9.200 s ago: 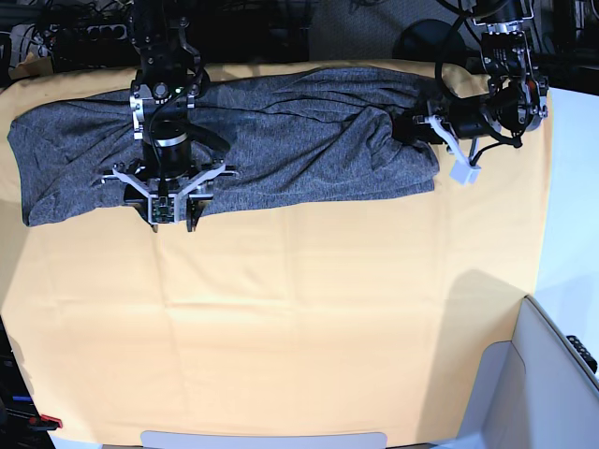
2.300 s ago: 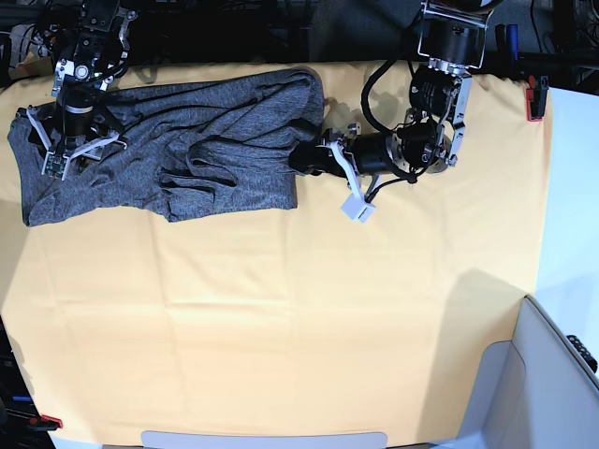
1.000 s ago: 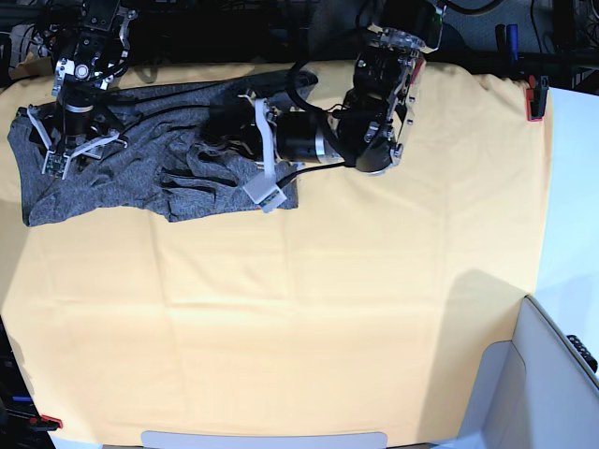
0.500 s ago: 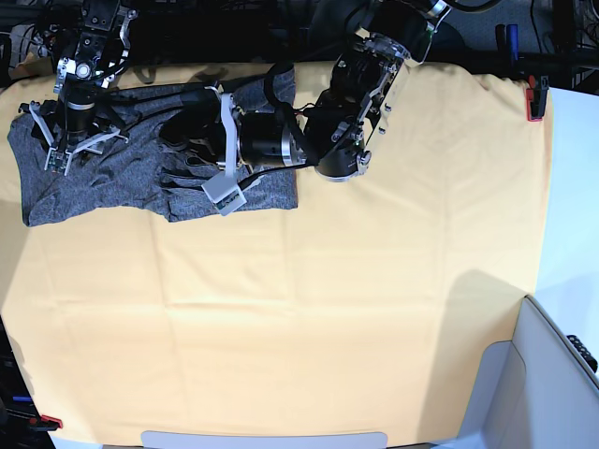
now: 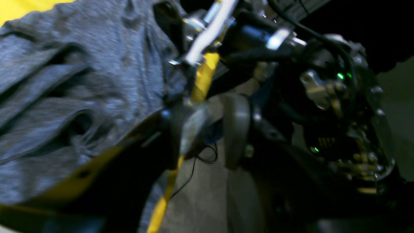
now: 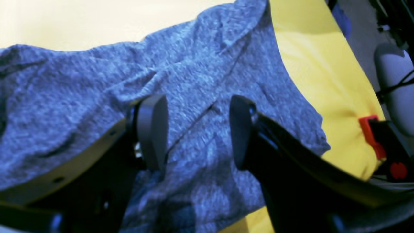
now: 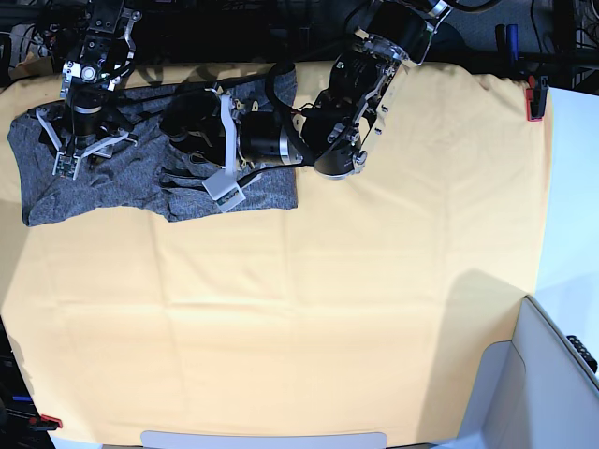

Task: Fold the T-shirt properly
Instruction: 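Push the left gripper further over the shirt toward the right gripper, then release the shirt with the left gripper and lift it away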

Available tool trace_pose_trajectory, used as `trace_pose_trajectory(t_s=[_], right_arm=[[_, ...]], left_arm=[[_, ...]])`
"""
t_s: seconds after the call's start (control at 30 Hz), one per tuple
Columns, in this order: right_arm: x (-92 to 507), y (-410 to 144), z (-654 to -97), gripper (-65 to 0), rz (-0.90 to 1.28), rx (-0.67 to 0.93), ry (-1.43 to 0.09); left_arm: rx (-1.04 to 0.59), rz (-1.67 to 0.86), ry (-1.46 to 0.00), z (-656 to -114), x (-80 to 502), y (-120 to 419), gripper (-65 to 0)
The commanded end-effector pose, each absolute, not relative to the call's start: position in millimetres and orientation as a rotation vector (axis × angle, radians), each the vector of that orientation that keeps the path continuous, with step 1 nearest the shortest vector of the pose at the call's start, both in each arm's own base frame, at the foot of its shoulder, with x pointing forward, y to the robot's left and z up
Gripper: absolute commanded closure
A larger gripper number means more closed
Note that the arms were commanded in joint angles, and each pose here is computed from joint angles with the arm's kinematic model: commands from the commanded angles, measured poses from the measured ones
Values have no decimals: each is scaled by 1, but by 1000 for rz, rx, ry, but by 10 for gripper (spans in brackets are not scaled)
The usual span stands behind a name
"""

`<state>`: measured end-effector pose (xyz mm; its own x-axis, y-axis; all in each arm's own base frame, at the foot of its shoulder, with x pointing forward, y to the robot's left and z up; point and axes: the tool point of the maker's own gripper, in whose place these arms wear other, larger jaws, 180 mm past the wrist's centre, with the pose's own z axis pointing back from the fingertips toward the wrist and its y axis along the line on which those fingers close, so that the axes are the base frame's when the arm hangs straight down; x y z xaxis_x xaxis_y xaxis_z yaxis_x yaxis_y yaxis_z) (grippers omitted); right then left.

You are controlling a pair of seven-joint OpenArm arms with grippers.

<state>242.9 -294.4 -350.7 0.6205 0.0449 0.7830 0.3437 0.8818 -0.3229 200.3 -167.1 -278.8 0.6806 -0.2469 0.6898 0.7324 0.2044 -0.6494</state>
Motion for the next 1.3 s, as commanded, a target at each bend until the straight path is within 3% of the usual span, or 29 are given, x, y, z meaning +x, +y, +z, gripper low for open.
trace_pose_trajectory(t_s=[0.0, 0.27, 0.5, 0.6, 0.73, 0.8, 0.97, 1.13, 1.27], right_arm=[[247, -299, -342, -309, -176, -497, -928], [250, -301, -340, -309, -179, -501, -936], [273, -258, -287, -302, -52, -405, -1101], [278, -230, -286, -233, 23, -345, -1117], [284, -183, -294, -67, 120, -241, -1120], [285, -154, -297, 0, 176, -177, -1119], [280, -95, -303, 0, 346, -58, -1116], [276, -78, -304, 0, 457, -131, -1125], [273, -62, -303, 0, 549, -173, -1136]], left_arm=[[-1235, -745, -531, -260, 198, -177, -250], [-1230, -759, -527, -261, 196, -178, -267], [-1195, -654, -584, -261, 227, -154, -267], [-1160, -646, -583, -270, 232, -142, -267], [-1114, -642, -577, -281, 236, -126, -266], [-1093, -641, -578, -286, 238, -119, -242], [-1070, -611, -596, -294, 245, -107, -153], [-1022, -577, -558, -317, 249, -90, 0], [-1012, -541, -581, -323, 251, -79, -6]])
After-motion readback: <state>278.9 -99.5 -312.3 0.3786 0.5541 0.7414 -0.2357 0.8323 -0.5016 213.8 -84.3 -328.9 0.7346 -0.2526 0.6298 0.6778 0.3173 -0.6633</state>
